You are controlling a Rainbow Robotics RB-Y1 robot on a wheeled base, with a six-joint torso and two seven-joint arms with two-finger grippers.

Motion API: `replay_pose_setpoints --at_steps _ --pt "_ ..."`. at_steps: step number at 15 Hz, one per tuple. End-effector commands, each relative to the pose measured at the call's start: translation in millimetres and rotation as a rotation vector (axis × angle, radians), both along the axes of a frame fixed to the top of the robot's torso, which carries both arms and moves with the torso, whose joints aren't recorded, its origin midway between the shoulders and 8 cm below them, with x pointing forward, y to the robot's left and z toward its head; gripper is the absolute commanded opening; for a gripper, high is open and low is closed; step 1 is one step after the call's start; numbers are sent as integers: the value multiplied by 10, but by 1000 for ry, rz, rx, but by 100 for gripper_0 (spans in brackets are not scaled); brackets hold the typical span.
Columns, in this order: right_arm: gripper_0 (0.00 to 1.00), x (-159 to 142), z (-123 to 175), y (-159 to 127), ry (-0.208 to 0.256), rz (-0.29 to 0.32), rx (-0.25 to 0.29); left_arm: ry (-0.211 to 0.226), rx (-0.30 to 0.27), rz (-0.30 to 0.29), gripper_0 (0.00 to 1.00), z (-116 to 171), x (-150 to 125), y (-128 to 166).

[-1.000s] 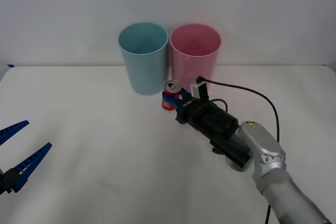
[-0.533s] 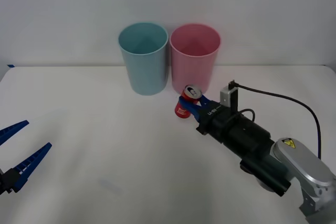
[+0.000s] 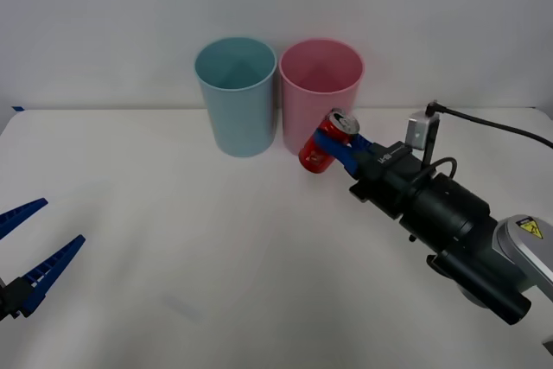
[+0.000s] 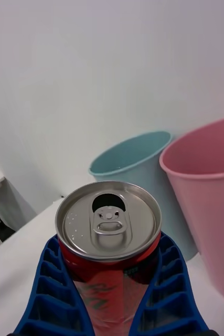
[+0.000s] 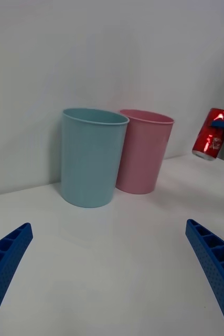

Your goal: Grasp the object on the table and drop it into the matching bin: aluminum can to the light blue bin, PET bottle to the pink bin.

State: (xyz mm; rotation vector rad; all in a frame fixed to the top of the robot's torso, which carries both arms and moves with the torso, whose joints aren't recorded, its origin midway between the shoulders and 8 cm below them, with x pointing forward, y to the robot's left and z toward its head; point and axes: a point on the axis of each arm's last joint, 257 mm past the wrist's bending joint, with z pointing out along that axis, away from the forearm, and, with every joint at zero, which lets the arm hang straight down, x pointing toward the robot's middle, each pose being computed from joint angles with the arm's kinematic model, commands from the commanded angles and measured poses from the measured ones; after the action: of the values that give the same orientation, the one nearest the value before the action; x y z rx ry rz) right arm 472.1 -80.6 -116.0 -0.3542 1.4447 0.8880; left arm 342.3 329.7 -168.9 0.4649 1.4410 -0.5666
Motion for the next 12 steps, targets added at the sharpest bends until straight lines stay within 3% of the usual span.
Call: replay_pose_setpoints --at_steps 1,5,7,12 --pt "0 -41 281 41 -3 34 46 0 0 0 100 0 0 0" --pt "0 32 699 191 -63 80 53 0 0 0 100 0 0 0" --pt "0 110 876 345 -72 114 59 0 0 0 100 0 0 0" --pt "0 519 1238 777 -130 133 3 0 0 0 100 0 0 0"
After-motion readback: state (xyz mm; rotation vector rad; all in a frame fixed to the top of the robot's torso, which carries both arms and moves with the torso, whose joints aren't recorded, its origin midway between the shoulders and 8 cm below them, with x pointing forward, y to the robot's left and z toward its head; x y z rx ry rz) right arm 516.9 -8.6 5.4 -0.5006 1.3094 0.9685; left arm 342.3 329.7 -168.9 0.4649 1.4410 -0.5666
